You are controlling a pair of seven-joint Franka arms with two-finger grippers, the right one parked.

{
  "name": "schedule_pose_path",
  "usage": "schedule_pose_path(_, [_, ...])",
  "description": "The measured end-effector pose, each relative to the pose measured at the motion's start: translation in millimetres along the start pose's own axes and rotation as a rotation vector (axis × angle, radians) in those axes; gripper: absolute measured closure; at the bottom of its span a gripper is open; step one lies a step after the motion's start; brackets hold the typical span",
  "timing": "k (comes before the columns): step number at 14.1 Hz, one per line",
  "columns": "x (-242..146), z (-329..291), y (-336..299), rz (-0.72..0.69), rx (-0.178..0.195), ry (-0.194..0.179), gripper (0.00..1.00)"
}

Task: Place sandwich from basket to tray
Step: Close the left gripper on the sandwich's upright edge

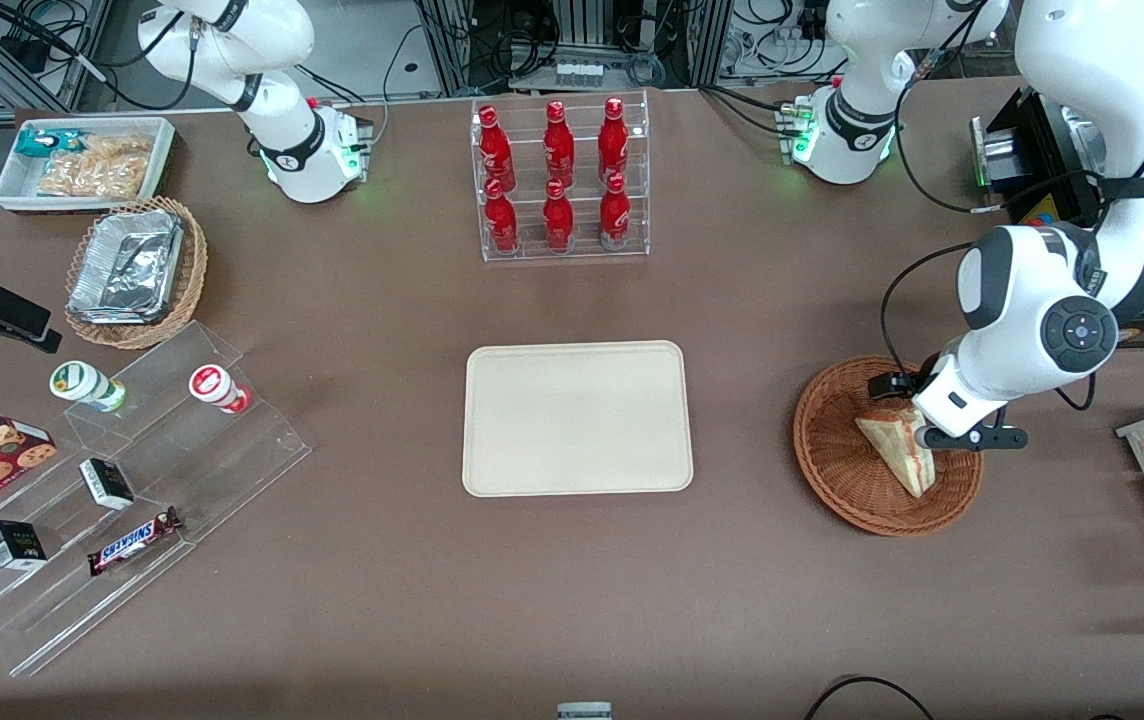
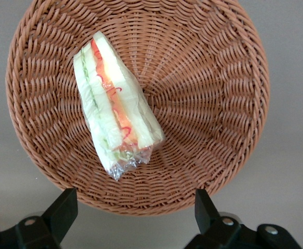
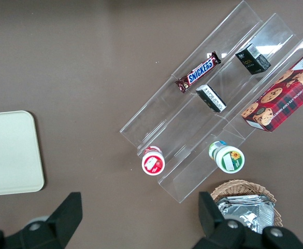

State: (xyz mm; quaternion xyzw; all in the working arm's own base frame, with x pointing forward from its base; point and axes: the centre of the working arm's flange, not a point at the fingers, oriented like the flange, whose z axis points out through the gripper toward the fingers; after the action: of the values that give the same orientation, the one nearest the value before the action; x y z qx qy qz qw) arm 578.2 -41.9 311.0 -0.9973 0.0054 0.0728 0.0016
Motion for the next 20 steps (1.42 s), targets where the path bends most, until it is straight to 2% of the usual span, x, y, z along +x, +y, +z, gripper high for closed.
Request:
schedule_pose_path(5, [10, 1, -9, -0.215, -0.012, 0.075, 0.00])
schedule_pose_path(11, [19, 23, -9, -0.462, -0.046, 0.143, 0.00])
schedule_pose_path(13, [21, 35, -8, -0.508, -0.053, 0.147, 0.00])
schedule_pose_path(17, [22, 51, -8, -0.539, -0.052, 0.130, 0.00])
schedule_pose_path(18, [23, 54, -8, -0.544, -0.052, 0.128, 0.07])
schedule_pose_path(20, [23, 57, -8, -0.558, -0.053, 0.126, 0.32])
